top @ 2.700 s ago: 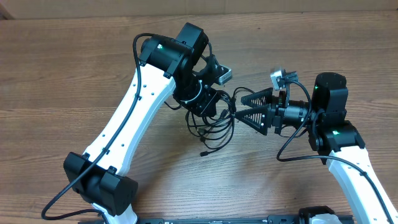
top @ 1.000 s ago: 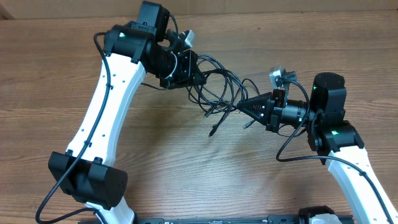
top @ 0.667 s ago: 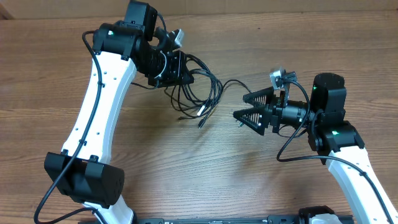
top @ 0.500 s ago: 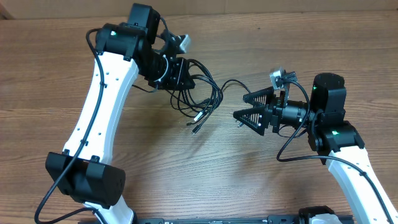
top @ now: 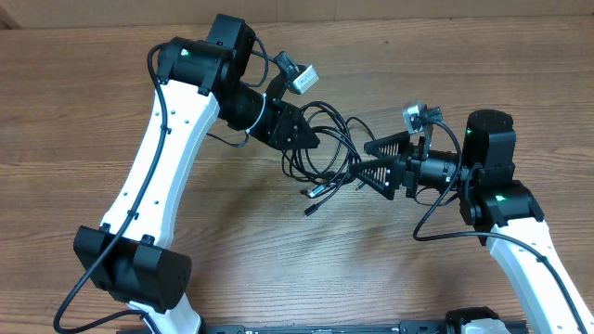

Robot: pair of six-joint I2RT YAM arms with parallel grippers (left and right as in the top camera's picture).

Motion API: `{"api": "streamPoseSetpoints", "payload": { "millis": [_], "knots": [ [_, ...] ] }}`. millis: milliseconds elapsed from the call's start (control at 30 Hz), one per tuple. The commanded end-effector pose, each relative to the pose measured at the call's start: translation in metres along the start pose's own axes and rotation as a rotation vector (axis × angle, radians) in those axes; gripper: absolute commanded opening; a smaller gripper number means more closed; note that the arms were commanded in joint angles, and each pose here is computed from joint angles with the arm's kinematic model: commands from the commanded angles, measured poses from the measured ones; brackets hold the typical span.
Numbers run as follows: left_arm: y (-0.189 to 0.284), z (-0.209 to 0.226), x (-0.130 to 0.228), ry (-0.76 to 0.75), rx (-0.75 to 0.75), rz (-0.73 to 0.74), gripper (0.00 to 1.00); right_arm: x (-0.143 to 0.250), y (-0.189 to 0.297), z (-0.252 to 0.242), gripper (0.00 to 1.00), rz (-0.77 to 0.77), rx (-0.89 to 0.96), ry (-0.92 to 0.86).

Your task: Untangle cables

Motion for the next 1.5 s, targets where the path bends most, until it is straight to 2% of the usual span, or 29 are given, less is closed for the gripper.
{"api": "streamPoseSetpoints", "payload": {
  "millis": [0,200,333,400,467,600,633,700,867,1000,1300,1467],
  "knots": [
    [0.004,-0.016,-0.002,-0.059,0.068,-0.025,0.04,-0.005,0.002,0.003,0.53,-0.012,0.014,0.027],
    [-0.004,-0.022,-0.001,-0.074,0.077,-0.007,0.04,-0.005,0.002,0.003,0.41,-0.012,0.014,0.027],
    [-0.007,-0.025,-0.006,-0.057,0.078,-0.016,0.04,-0.005,0.002,0.003,0.27,-0.012,0.014,0.026],
    [-0.007,-0.025,-0.007,-0.055,0.077,-0.021,0.04,-0.005,0.002,0.003,0.23,-0.012,0.014,0.027],
    [-0.007,-0.024,-0.007,-0.056,0.071,-0.021,0.04,-0.005,0.002,0.003,0.13,-0.012,0.014,0.026],
    [-0.007,-0.019,-0.008,-0.046,0.025,-0.021,0.04,-0.005,0.002,0.003,0.09,-0.012,0.014,0.027],
    [-0.007,-0.015,-0.008,-0.025,-0.011,-0.022,0.04,-0.005,0.002,0.003,0.04,-0.012,0.014,0.027],
    [-0.007,-0.007,-0.011,0.04,-0.082,-0.032,0.04,-0.005,0.002,0.003,0.04,-0.012,0.014,0.026],
    [0.0,0.023,-0.018,0.353,-0.333,-0.125,0.04,-0.005,0.002,0.003,0.04,-0.012,0.014,0.026],
    [0.007,0.037,-0.019,0.528,-0.46,-0.195,0.04,-0.005,0.002,0.003,0.04,-0.012,0.014,0.026],
    [0.016,0.051,-0.018,0.79,-0.576,-0.316,0.04,-0.005,0.002,0.003,0.04,-0.01,0.014,0.023],
    [0.016,0.052,-0.018,0.881,-0.575,-0.35,0.04,-0.005,0.002,0.003,0.04,-0.01,0.014,0.023]
  ]
}}
Point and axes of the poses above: each gripper's point midway between its finger pads, its own y axis back along the fingers, its own z axis along the line the jaws close on, x = y × z, the point moved 6 cm from there along y, back along the fingers, and after that the axes turned 7 degrees about y, right-handed, at the moved point
